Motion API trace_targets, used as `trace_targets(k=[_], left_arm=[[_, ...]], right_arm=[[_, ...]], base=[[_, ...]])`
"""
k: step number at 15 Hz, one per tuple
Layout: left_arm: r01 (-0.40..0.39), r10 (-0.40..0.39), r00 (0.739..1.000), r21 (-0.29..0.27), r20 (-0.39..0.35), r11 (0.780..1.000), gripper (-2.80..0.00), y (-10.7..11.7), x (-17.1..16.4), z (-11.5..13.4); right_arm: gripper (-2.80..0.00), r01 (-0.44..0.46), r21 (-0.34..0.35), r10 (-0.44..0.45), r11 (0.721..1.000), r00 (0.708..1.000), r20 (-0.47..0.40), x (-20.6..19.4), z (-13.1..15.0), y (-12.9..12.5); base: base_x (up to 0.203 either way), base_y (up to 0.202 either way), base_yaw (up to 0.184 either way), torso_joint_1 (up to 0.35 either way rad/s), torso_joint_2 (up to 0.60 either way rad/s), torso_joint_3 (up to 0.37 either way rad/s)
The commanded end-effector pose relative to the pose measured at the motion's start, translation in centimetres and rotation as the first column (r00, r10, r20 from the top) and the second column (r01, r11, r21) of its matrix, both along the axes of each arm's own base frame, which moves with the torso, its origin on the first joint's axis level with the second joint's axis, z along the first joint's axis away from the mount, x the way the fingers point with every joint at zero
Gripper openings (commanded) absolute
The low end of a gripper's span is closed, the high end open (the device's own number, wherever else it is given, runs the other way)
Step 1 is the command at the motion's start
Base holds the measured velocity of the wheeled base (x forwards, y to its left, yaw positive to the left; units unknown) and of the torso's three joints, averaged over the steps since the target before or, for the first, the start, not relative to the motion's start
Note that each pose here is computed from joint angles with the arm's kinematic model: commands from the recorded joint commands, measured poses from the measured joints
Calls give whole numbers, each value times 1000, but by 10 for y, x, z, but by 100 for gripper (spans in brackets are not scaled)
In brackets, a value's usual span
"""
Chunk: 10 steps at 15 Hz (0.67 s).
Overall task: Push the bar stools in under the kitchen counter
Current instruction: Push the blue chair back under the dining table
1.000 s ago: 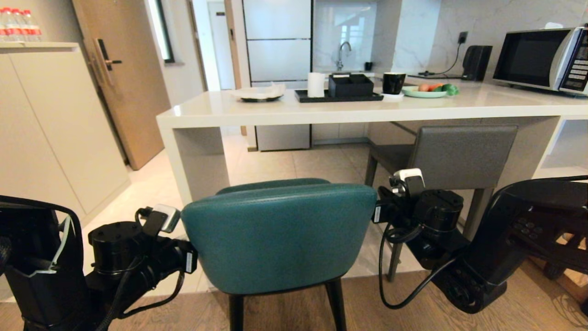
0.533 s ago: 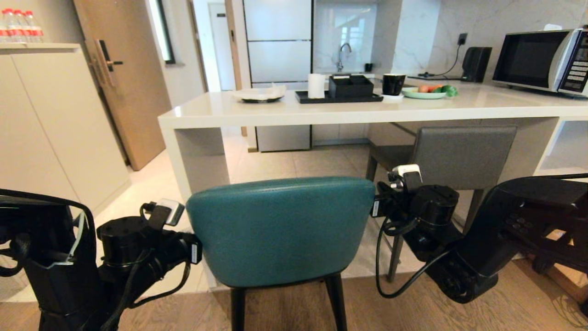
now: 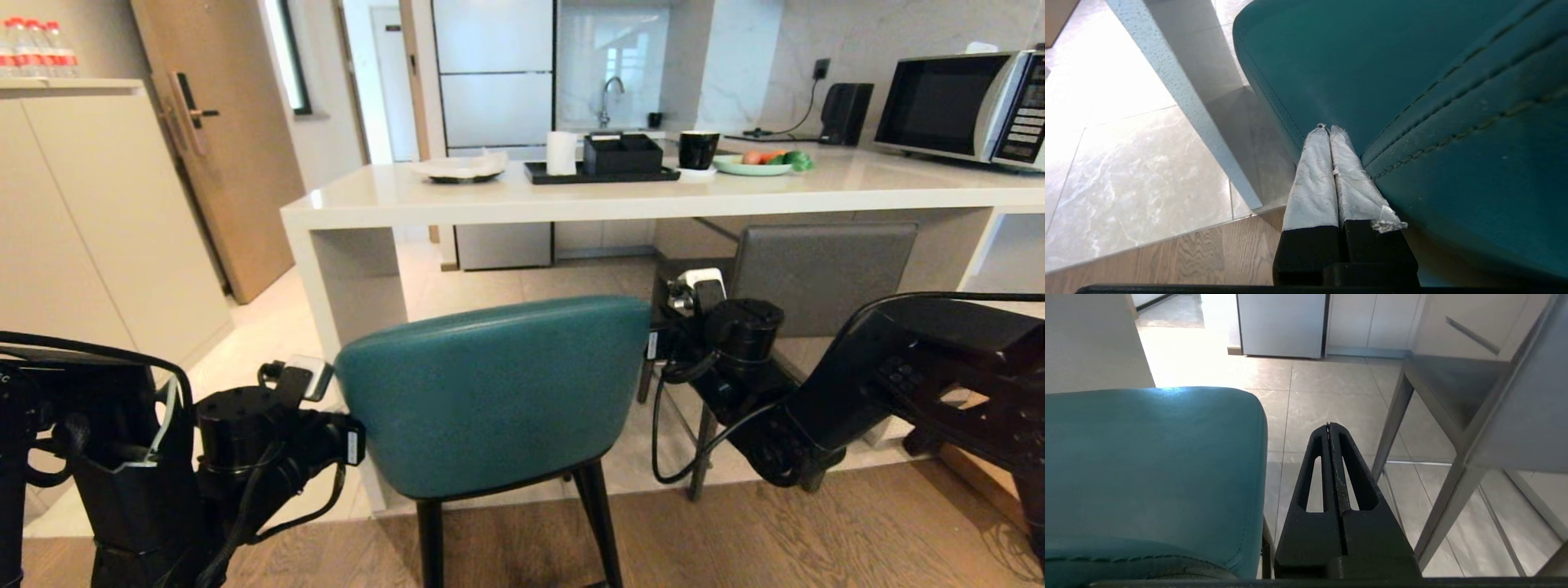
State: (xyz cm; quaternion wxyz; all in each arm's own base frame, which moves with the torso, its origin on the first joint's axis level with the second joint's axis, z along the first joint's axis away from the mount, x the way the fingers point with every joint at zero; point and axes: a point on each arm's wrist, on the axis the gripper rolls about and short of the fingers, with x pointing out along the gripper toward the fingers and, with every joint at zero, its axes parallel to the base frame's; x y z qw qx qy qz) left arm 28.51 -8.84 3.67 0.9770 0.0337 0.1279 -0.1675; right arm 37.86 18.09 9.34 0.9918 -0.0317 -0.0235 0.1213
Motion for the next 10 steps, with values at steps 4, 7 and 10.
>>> trace_targets(k=[4,7,10], left_arm=[[86,-86,996,3,23,996,-280,-33,-6,2],[84,-84,996,-1,41,996,-280,-34,-3,5],[61,-59,993,-18,107,998,-280,-40,13,13]], right_arm=[[-280,2,-7,-2,1000,1000,-21,-8,-13,2],[-280,58,-7,-58,998,998,-26,-5,-37,-25],[-280,79,-9,-79,997,997,-24,-6,-40,-35]], base=[[0,0,0,0,0,0],[0,0,0,0,0,0],[0,0,0,0,0,0]])
